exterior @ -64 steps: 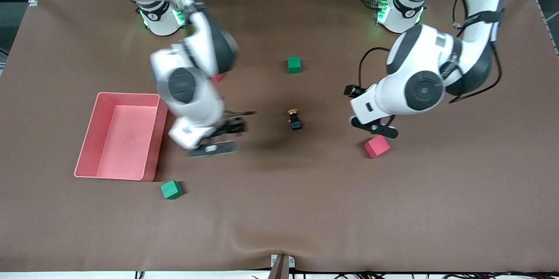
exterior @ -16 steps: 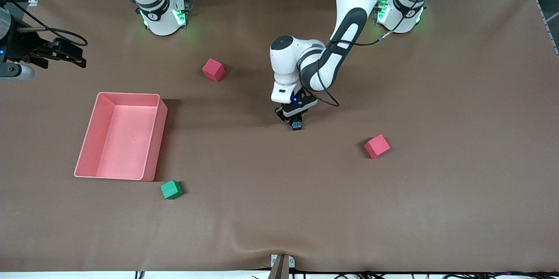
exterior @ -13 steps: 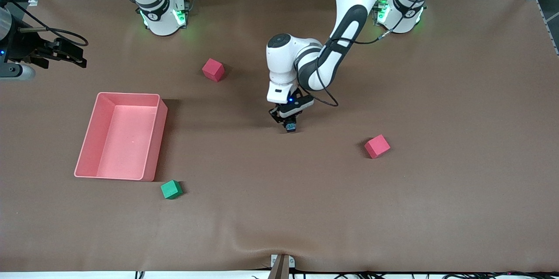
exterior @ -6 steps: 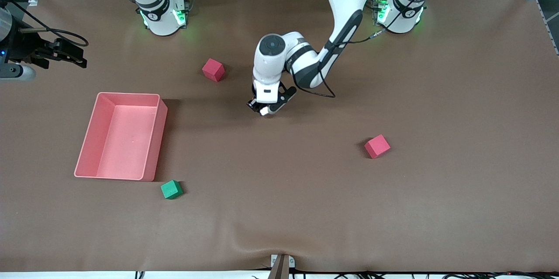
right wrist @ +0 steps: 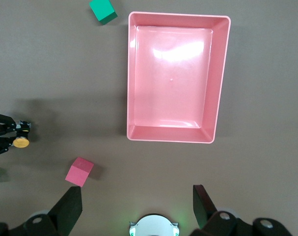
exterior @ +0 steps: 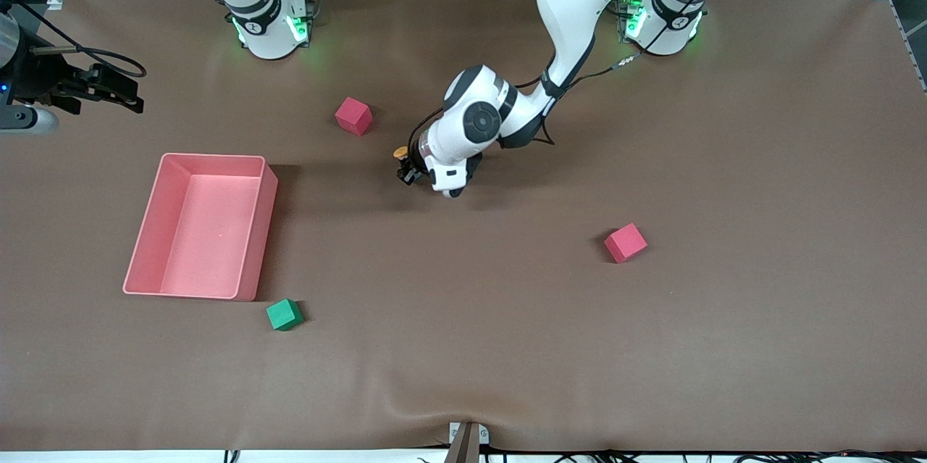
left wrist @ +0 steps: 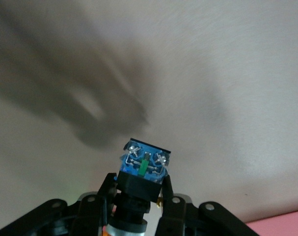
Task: Place and upright button with both arms
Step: 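Rotate the button with the left gripper, orange cap facing up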
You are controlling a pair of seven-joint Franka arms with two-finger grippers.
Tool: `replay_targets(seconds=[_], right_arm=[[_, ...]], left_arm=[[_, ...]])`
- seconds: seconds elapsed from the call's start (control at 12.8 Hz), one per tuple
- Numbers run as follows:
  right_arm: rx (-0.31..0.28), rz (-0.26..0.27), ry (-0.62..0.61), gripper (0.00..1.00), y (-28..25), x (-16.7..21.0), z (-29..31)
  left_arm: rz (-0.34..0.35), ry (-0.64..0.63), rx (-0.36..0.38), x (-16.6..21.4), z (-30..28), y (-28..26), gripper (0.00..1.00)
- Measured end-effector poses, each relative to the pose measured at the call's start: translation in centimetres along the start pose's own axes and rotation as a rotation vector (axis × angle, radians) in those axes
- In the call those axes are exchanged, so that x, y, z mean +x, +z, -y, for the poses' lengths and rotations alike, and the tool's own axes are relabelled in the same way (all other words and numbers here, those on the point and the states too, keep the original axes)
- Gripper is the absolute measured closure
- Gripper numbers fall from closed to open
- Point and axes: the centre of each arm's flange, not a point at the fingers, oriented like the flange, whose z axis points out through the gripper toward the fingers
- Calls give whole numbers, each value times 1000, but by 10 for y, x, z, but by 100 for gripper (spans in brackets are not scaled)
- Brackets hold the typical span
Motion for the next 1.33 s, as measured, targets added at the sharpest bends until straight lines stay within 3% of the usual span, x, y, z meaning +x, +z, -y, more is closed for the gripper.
replay_targets(seconds=[0.23, 0.7, 0.94, 1.33], right_arm=[[0, -1, 0, 0, 2, 2, 0], [0, 11, 0, 0, 14, 14, 0], [1, -7, 4, 0, 7, 14, -1], [25, -47, 37, 0, -11, 11, -18]], left_arm=[[128, -195, 3, 25, 5, 20, 59], [269, -235, -29, 58, 3, 29, 59], [345, -220, -40, 73, 3, 32, 59], [381, -242, -32, 83, 2, 33, 59]])
